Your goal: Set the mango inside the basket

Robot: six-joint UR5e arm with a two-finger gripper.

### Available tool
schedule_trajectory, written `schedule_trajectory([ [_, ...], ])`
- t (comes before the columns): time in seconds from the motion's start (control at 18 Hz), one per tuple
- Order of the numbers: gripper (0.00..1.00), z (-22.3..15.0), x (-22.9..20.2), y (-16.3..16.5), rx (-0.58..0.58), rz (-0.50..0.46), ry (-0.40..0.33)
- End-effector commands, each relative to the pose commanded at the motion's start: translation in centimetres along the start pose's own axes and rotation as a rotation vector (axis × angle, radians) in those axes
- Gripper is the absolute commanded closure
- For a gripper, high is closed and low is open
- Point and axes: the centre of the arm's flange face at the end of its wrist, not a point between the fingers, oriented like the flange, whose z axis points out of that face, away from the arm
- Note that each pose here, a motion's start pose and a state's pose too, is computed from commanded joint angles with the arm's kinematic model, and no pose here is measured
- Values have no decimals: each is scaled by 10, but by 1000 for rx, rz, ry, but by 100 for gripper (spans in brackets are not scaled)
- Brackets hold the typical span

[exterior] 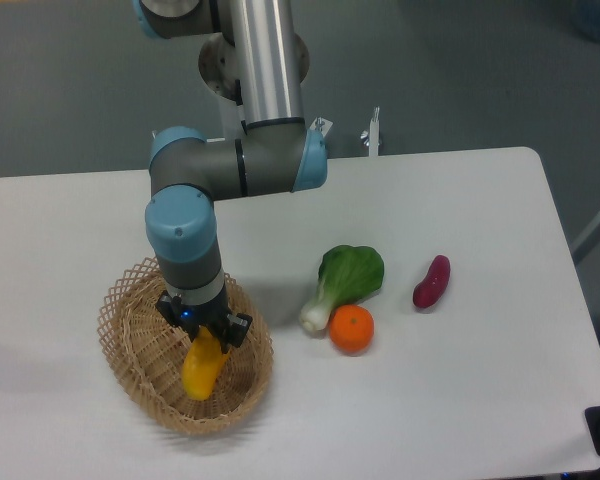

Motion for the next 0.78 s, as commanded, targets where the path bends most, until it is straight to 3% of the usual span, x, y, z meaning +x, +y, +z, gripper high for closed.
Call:
schedule_trajectory([
  [0.17,60,1,0,0,-3,0,0],
  [0.22,53,1,0,0,-3,0,0],
  [0.33,12,-4,-2,-3,9,0,-6],
  [0.39,0,-8,-3,-6,17,0,-11],
  [0.78,0,-40,-8,-10,63,-4,-38],
])
